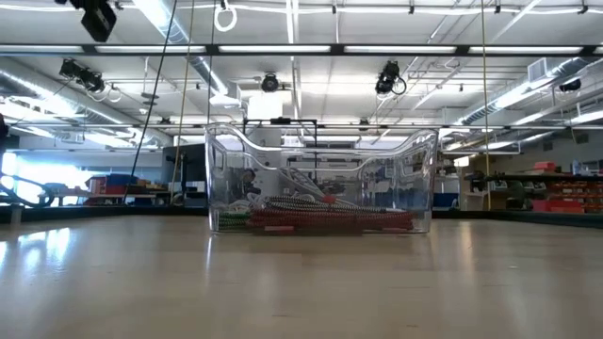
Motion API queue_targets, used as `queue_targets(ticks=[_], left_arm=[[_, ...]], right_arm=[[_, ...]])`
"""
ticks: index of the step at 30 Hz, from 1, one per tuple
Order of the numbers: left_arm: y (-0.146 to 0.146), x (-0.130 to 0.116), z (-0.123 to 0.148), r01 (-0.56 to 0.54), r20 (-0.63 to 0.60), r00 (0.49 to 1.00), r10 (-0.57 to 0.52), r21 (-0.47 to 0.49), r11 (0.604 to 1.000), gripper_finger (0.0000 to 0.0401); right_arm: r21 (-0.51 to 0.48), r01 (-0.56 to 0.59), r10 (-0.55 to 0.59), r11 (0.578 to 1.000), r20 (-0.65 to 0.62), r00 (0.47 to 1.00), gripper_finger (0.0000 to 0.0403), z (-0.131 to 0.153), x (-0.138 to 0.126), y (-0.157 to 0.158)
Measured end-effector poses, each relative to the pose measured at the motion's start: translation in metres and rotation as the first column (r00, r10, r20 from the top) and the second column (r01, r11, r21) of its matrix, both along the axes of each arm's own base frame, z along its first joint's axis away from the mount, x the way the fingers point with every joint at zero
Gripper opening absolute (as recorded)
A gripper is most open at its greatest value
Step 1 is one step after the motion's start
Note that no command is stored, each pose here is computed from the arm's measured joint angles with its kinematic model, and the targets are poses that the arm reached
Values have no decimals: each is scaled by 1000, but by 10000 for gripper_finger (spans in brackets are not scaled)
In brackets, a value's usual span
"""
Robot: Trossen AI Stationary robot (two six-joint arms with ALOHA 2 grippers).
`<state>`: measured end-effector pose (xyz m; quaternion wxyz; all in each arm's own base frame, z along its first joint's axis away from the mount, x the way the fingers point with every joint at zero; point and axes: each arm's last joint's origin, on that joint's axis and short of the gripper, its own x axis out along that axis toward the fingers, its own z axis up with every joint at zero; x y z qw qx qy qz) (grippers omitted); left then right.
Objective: Pick and place USB-C Cables
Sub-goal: Return to Home Position
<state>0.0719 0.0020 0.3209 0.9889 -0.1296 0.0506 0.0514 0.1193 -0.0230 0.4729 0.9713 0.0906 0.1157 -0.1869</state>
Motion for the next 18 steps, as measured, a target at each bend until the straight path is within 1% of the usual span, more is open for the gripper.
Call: queue_targets(ticks=[2, 5, 8, 11, 14, 16, 18], left_arm=[[-1, -2, -15, 14, 55, 998, -13, -21, 1000, 3], [-1, -6, -36, 25, 116, 993, -18, -59, 998, 2], [-1, -10, -50, 31, 174, 985, -17, -75, 997, 2], [-1, -16, -58, 38, 218, 976, -20, -78, 996, 1], [-1, -15, -62, 40, 200, 979, -26, -68, 997, 1], [-1, -14, -62, 45, 193, 981, -33, -59, 997, 1], [-1, -13, -68, 41, 168, 985, -28, -72, 997, 1]], right_arm=[[0, -43, 42, 999, 88, 995, 0, -8, -17, 7], [-8, -93, 93, 996, 178, 980, 0, -31, -28, 13], [-10, -104, 103, 995, 256, 961, 0, -62, -33, 16], [25, -108, 94, 994, 325, 941, 0, -96, -34, 17], [59, -127, 95, 990, 391, 916, 0, -132, -29, 18], [64, -145, 100, 987, 457, 884, 0, -152, -27, 19], [73, -153, 96, 985, 503, 859, 0, -173, -25, 20]])
